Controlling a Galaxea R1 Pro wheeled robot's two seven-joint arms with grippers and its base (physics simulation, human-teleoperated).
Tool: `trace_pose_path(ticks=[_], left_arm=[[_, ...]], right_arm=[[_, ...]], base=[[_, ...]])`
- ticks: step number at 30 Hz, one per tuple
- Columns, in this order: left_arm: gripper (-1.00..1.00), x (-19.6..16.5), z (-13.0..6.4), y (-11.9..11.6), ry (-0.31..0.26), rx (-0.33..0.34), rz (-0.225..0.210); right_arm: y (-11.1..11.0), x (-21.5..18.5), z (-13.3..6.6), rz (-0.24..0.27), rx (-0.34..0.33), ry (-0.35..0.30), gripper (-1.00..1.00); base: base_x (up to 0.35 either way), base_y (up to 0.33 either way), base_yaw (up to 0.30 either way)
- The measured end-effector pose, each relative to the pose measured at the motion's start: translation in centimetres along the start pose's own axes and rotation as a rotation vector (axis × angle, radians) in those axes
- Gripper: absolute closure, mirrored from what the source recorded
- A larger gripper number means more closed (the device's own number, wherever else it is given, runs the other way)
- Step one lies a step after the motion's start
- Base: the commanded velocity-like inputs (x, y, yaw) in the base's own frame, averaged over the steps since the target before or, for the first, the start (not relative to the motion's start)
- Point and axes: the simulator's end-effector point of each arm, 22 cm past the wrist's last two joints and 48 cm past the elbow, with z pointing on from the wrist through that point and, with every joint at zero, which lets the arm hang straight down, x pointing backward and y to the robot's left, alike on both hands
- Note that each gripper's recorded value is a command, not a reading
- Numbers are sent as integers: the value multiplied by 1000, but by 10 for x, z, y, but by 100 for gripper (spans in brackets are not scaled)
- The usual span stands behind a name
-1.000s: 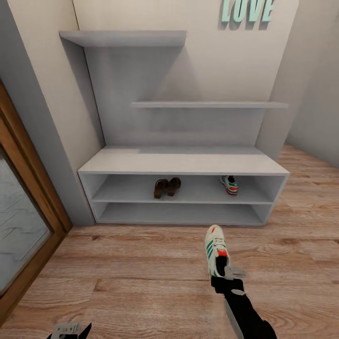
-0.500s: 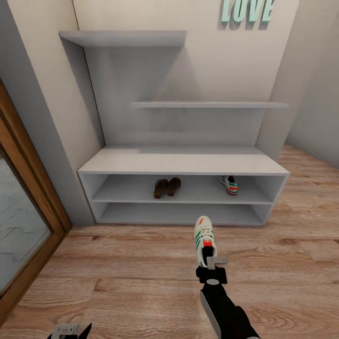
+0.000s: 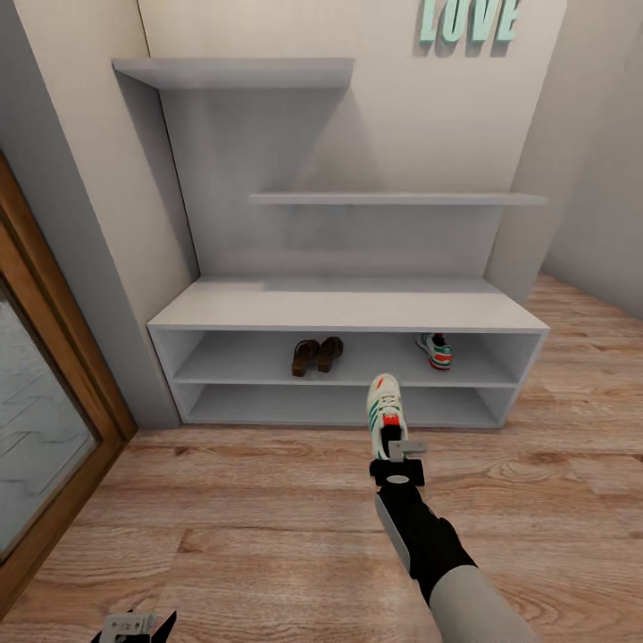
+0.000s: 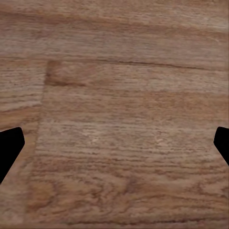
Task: Pick up the two gym shoes and the two sandals from the corridor floor and place them onto the hallstand (shoe rack) in the corridor, making sure they are on the rack and not on the floor. Arrange them so the two gym shoes are next to each other and the two sandals are next to each other.
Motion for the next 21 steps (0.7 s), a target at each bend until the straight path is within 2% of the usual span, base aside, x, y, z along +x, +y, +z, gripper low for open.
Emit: trace_pose_path(ticks=[5, 15, 21], left_arm=[[-100, 1, 0, -2, 2, 6, 4], [-100, 2, 1, -4, 3, 8, 2], [-100, 1, 1, -4, 1, 8, 1]], right_arm=[[-4, -21, 1, 7, 14, -27, 100], [-7, -17, 2, 13, 20, -17, 100], [-10, -17, 3, 24, 24, -14, 100]], base=[[0, 0, 0], [1, 0, 0], [144, -69, 0]])
